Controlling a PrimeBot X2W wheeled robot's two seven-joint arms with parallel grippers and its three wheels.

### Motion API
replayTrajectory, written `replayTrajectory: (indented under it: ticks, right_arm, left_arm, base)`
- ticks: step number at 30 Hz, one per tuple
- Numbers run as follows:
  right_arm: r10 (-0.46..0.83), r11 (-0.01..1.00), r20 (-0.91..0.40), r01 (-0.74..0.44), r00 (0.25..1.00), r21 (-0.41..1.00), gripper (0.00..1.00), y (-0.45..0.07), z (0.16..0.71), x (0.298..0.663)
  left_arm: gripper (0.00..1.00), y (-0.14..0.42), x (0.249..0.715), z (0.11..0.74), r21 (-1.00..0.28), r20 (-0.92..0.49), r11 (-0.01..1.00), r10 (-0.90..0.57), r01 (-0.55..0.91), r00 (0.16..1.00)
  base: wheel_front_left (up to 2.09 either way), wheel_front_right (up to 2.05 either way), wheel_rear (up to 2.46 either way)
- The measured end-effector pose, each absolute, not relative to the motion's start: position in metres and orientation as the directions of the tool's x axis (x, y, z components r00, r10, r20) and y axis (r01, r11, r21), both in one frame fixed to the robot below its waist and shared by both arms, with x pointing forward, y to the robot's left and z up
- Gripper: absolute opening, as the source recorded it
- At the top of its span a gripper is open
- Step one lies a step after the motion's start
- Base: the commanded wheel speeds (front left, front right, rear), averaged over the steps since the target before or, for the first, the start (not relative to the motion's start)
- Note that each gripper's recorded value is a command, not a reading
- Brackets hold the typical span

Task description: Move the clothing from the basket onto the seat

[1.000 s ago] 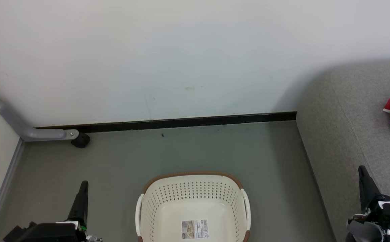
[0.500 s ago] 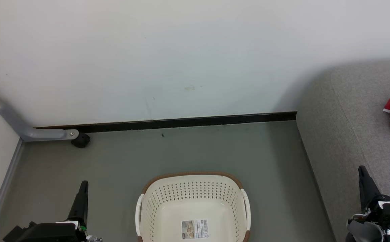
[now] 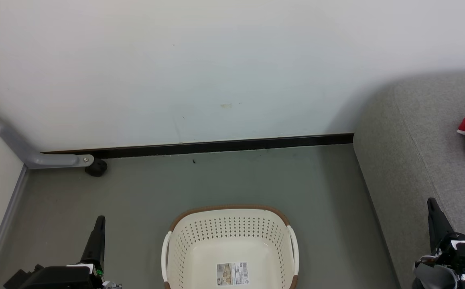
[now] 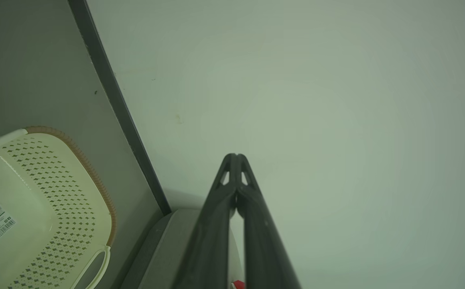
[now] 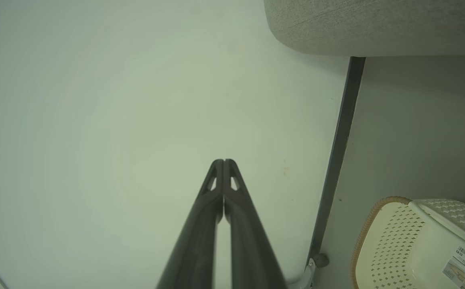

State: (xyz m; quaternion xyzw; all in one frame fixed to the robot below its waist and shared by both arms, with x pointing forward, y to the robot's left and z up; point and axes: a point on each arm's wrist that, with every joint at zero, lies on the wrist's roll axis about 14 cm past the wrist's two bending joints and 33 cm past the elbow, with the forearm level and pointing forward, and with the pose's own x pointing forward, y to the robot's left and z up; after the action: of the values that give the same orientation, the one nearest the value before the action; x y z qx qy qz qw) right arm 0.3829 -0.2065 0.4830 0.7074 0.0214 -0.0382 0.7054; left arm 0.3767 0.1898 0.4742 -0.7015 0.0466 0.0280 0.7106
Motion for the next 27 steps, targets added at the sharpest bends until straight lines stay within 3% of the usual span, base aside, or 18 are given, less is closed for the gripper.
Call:
replayTrajectory:
  ticks: [27]
  right_arm:
    - [-0.024, -0.004, -0.084, 0.084, 0.996, 0.996, 0.00, -0.2064, 0.4831, 0.3829]
  left_arm:
    - [0.00, 0.1897, 0.3767, 0.4744, -0.994, -0.105, 0.014, -0.026, -0.104, 0.994]
  base:
    - [0.00, 0.00, 0.00]
